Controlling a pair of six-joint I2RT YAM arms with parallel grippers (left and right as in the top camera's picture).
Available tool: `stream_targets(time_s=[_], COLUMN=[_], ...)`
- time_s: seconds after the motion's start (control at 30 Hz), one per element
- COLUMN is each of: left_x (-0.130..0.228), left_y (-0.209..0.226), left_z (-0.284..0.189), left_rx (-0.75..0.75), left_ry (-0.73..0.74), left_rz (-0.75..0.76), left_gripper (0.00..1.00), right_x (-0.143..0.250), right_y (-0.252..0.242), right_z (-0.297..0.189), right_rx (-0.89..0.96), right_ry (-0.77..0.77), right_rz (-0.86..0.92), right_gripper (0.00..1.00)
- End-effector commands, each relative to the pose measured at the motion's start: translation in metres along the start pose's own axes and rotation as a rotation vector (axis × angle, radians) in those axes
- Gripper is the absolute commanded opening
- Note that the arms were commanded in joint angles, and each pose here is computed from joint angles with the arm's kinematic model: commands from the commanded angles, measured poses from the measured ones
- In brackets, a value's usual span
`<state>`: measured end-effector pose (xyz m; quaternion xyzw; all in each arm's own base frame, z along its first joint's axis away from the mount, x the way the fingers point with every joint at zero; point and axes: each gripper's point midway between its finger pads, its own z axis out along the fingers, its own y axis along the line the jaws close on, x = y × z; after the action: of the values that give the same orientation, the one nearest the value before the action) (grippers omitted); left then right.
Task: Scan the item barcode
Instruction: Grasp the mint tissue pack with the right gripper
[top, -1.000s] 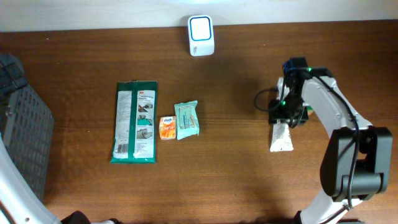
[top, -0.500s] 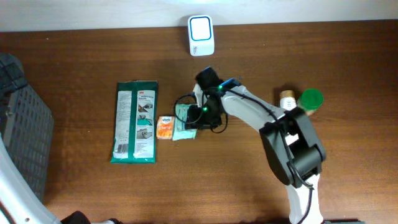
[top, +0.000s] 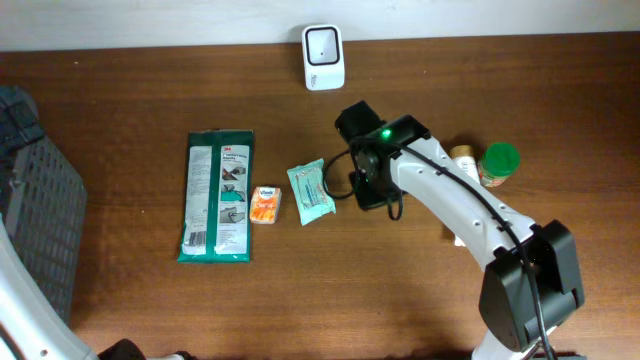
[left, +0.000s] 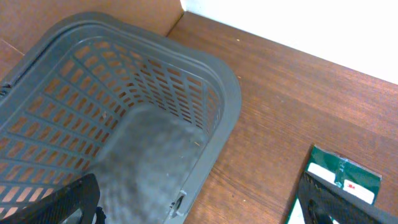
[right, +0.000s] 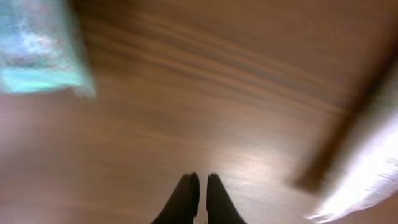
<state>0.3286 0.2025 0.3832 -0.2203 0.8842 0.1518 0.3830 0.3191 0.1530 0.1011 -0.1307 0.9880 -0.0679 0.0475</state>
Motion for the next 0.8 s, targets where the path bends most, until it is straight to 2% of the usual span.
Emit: stream_targets(time_s=[0.0,0.03,0.1,0.23,0.33,0.4,0.43,0.47,0.5,0.57,0.63,0.67,0.7,0.77], left_x=[-0.001,-0.001,-0.001,-0.001,-0.001,-0.001,-0.001,-0.001,-0.001,-0.001,-0.001,-0.001,-0.001,-0.001], left_y=[0.0,0.0,0.0,0.0,0.0,0.0,0.0,0.0,0.0,0.0,0.0,0.0,0.0,0.0], left_z=[-0.001,-0.001,-0.001,-0.001,-0.001,-0.001,-0.001,-0.001,-0.001,-0.001,-0.001,-0.001,-0.001,-0.001], left_rx=[0.001,0.002,0.001,0.001,0.001,0.001,0.001,0.002,0.001,0.002,0.002,0.001,0.002,0.001], left_ry=[-0.005,-0.005,-0.005,-0.005,-0.005,-0.005,-0.005,-0.005,-0.005,-0.005,-0.005,-0.005,-0.005,-0.005], left_rz=[0.011,0.011,0.011,0.011,0.011,0.011,0.011,0.011,0.011,0.011,0.011,0.011,0.011,0.011], left_gripper=[0.99,0.99,0.99,0.99,0.99,0.99,0.99,0.99,0.99,0.99,0.99,0.99,0.99,0.99], right_x=[-0.01,-0.017,-0.048,-0.053,-0.054,-0.054,-0.058,-0.062,-0.064,-0.077,-0.085,-0.083,-0.077,-0.06], right_y=[-0.018,0.005,0.077,0.109,0.118,0.124,0.125,0.125,0.122,0.102,0.064,0.044,0.018,-0.024], right_z=[-0.002,0.001,-0.002,0.039,0.07,0.086,0.086,0.085,0.086,0.069,0.032,0.013,-0.001,0.0], right_rx=[0.181,0.058,-0.325,-0.636,-0.717,-0.737,-0.74,-0.742,-0.738,-0.742,-0.604,-0.483,-0.287,0.111], right_ry=[-0.058,-0.077,-0.172,-0.035,0.022,0.044,0.025,0.013,0.008,-0.047,-0.153,-0.205,-0.248,-0.233], right_rz=[-0.023,-0.036,-0.078,-0.03,-0.022,-0.013,-0.017,-0.002,0.003,0.037,0.051,0.043,0.043,0.018], right_gripper=[0.04,0.19,0.58,0.71,0.77,0.68,0.51,0.24,0.06,0.04,0.04,0.04,0.04,0.04])
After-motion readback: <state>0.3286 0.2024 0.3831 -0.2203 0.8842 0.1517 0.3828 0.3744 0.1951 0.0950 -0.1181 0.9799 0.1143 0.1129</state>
